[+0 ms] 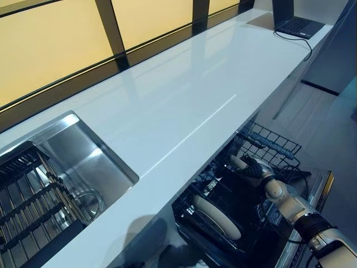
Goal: Take plates into dishwasher
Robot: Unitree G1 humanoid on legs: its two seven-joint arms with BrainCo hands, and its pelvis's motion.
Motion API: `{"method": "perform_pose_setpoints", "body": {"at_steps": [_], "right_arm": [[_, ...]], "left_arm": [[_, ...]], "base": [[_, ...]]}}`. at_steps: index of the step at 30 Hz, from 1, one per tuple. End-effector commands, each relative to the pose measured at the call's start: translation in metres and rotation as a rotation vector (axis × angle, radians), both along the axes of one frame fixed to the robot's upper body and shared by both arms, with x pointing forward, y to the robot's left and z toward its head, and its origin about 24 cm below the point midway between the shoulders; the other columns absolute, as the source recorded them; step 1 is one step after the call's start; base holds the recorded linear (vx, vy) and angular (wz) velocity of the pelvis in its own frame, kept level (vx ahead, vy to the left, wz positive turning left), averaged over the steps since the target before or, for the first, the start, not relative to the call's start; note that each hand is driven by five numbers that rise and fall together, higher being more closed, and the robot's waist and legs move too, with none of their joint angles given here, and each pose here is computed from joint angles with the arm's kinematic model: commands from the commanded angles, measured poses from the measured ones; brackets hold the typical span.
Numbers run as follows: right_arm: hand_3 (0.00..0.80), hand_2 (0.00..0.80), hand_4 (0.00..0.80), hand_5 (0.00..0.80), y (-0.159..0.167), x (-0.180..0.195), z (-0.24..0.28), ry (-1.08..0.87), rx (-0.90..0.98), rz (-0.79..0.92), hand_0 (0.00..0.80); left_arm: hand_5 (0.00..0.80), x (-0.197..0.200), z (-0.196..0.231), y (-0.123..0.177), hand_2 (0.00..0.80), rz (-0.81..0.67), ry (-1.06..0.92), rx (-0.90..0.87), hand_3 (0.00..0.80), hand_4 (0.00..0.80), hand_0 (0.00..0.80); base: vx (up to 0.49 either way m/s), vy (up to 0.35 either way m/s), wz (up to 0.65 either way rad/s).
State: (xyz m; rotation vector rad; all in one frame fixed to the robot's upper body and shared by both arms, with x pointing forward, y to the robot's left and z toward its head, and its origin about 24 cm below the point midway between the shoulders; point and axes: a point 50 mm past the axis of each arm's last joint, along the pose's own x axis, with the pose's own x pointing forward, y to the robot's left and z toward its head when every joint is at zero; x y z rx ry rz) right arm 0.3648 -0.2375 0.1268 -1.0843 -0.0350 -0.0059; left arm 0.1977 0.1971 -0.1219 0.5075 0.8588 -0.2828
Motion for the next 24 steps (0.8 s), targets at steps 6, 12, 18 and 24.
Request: {"method": "perform_pose_setpoints", "body": {"at_steps": [6, 12, 18, 24], "right_arm": [[0.800, 0.800, 0.800, 0.800, 0.022, 0.018, 0.025, -0.056, -0.003, 0.054, 0.800], [0.800, 0.800, 0.800, 0.800, 0.031, 0.020, 0.022, -0.043, -0.020, 0.079, 0.800], [0.800, 0.800, 0.800, 0.800, 0.035, 0.022, 0.022, -0.047, -0.059, 0.090, 0.800], [0.800, 0.800, 0.800, 0.800, 0.034, 0.022, 0.022, -0.058, -0.113, 0.084, 0.800]], "left_arm": [[0.000, 0.038, 0.021, -0.004, 0.000, -0.051, -0.098, 0.026, 0.000, 0.000, 0.000], [0.000, 0.043, 0.024, -0.008, 0.000, -0.059, -0.115, 0.021, 0.000, 0.000, 0.000], [0.000, 0.046, 0.026, -0.010, 0.000, -0.059, -0.126, 0.019, 0.000, 0.000, 0.000], [0.000, 0.048, 0.027, -0.009, 0.000, -0.057, -0.131, 0.019, 0.000, 0.000, 0.000]], "base": [[-0.005, 0.001, 0.00], [0.000, 0.000, 0.00], [0.000, 0.000, 0.00], [-0.006, -0.001, -0.08]]}}
